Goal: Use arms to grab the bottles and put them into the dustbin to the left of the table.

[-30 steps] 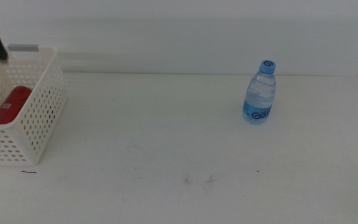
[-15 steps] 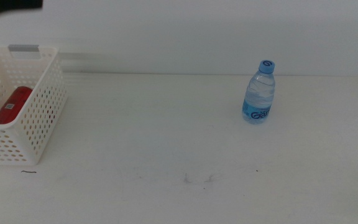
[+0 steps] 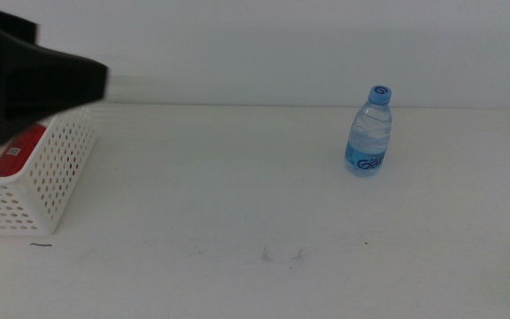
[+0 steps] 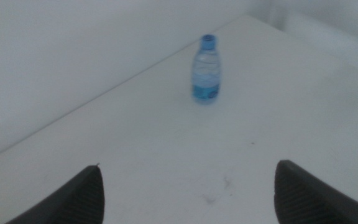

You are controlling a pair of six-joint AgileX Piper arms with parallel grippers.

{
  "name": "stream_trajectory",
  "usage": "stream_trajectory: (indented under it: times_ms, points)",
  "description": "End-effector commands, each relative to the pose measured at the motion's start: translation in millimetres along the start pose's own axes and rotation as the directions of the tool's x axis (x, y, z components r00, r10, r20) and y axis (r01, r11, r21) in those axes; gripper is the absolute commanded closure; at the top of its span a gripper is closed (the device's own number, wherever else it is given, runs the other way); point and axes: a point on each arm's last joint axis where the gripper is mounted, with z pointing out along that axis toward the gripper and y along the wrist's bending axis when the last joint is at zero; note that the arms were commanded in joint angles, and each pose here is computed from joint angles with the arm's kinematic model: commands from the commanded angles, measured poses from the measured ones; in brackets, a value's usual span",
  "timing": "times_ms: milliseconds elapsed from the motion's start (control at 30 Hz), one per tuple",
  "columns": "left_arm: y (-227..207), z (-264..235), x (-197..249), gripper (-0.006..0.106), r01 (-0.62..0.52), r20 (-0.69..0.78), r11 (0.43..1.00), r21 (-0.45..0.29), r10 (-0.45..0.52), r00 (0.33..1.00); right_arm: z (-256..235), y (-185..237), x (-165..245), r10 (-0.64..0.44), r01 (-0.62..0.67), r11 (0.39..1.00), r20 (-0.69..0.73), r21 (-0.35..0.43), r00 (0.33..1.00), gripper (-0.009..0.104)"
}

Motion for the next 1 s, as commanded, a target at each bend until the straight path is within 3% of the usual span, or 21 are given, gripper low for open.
stream_trajectory:
  times_ms: [0,200,633,700,767,833,967]
  points:
    - [-10,3,-3,0.007,-0.031,0.015,0.999,0.028,0.031,0.999,0,0,0,-0.007,0.007,1.0,0.01,-0.004,1.0,0.003]
    - [-20,9,-5,0.007,-0.105,0.012,0.994,0.017,0.105,0.994,0,0,0,-0.007,0.007,1.0,0.01,-0.004,1.0,0.003]
    - [-20,9,-5,0.007,-0.113,0.008,0.993,0.016,0.113,0.994,0,0,0,-0.007,0.007,1.0,0.01,-0.004,1.0,0.003]
    - [-20,9,-5,0.007,-0.113,0.008,0.993,0.016,0.113,0.994,0,1,-6,0.072,-0.071,0.997,0.075,-0.02,0.995,0.003]
    - [-20,9,-5,0.007,-0.113,0.008,0.993,0.016,0.113,0.994,-1,1,-15,-0.021,0.023,1.0,0.179,-0.008,0.984,0.003]
    - [-20,9,-5,0.007,-0.113,0.008,0.993,0.016,0.113,0.994,-3,2,-22,-0.021,0.026,1.0,0.254,-0.016,0.967,0.003]
    - [-20,10,-5,0.007,-0.112,0.006,0.994,0.017,0.112,0.994,18,4,-21,0.032,-0.023,0.998,0.15,-0.057,0.988,0.003]
